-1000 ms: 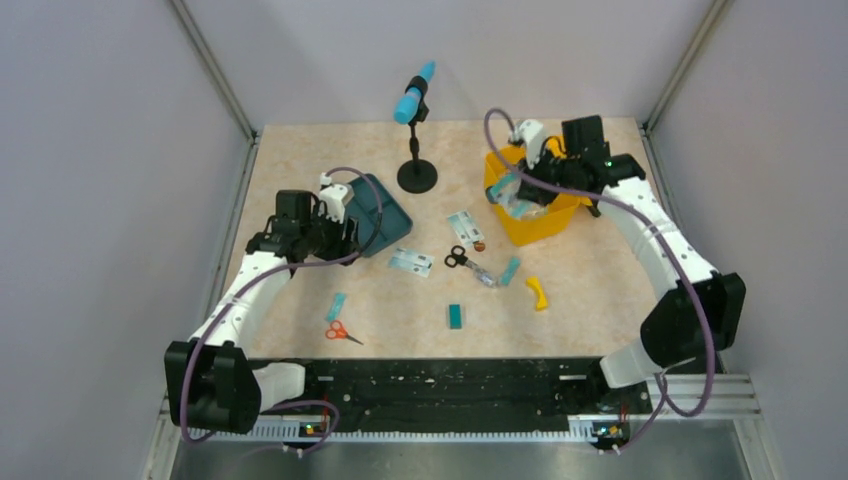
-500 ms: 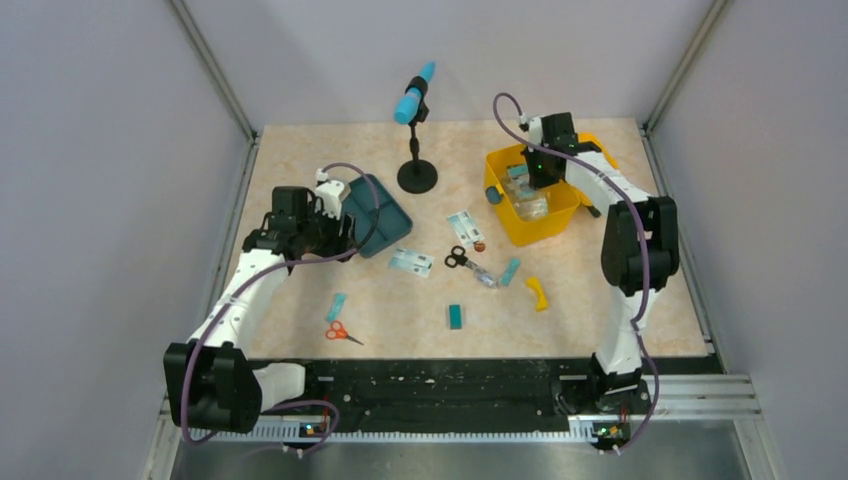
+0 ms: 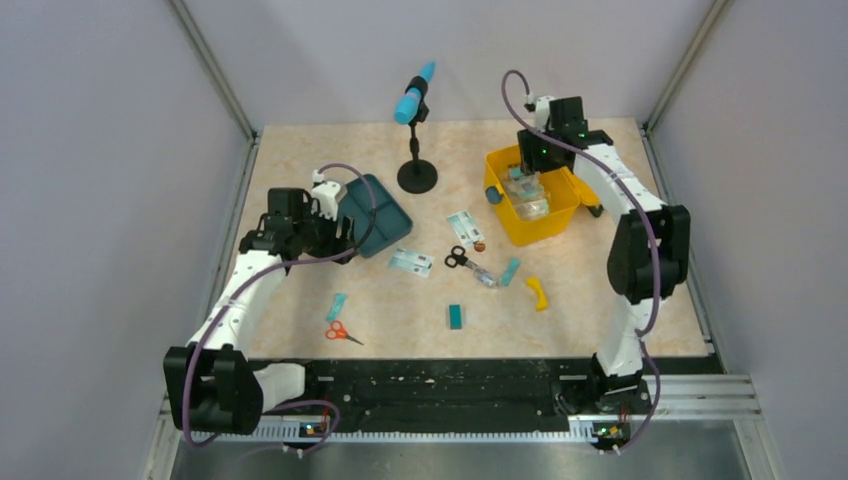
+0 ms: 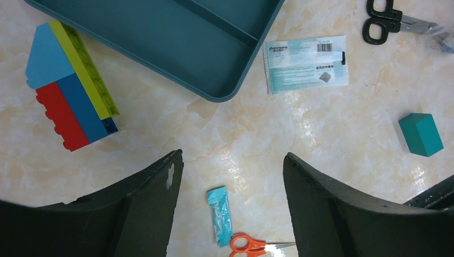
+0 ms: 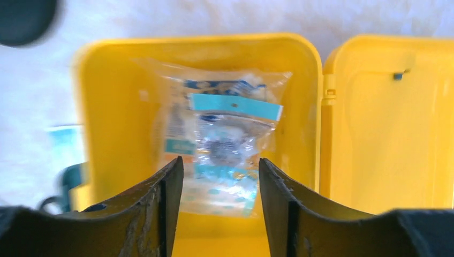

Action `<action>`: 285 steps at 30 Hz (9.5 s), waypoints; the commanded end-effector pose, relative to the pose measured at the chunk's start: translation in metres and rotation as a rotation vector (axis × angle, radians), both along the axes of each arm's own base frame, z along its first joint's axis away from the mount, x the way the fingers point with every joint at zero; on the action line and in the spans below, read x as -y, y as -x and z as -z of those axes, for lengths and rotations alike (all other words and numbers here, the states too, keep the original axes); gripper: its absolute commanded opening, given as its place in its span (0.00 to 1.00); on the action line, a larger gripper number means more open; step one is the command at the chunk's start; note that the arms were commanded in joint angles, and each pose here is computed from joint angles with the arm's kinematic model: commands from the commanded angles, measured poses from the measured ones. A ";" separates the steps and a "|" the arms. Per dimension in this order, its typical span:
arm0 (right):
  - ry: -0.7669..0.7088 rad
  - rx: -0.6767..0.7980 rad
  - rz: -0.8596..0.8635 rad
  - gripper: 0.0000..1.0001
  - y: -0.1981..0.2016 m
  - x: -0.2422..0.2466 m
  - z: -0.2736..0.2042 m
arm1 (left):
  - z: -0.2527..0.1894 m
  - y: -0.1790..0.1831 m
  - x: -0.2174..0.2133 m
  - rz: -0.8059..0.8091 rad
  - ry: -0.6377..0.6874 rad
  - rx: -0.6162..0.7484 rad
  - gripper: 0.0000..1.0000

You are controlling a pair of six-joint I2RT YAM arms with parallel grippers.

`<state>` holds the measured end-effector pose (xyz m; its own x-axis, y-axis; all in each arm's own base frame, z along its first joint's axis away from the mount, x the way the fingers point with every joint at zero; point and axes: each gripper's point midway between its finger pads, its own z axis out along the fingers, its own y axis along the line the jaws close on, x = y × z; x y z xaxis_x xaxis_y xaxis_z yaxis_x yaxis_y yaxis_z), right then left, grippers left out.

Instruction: Organize the medicine kit

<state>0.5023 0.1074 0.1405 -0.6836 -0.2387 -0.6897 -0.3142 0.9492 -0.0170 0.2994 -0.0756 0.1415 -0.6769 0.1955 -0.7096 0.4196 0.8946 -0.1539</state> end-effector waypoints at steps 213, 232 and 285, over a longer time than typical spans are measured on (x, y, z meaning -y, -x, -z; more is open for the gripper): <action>-0.122 0.203 -0.707 0.51 0.106 -0.279 -0.056 | -0.026 -0.005 -0.076 -0.523 0.227 -0.244 0.70; -0.254 0.034 -0.726 0.51 0.116 -0.384 0.045 | -0.031 0.025 -0.093 -0.602 0.245 -0.188 0.67; -0.121 0.339 -0.263 0.00 0.169 -0.051 -0.145 | -0.016 -0.048 -0.094 -0.574 0.318 -0.191 0.59</action>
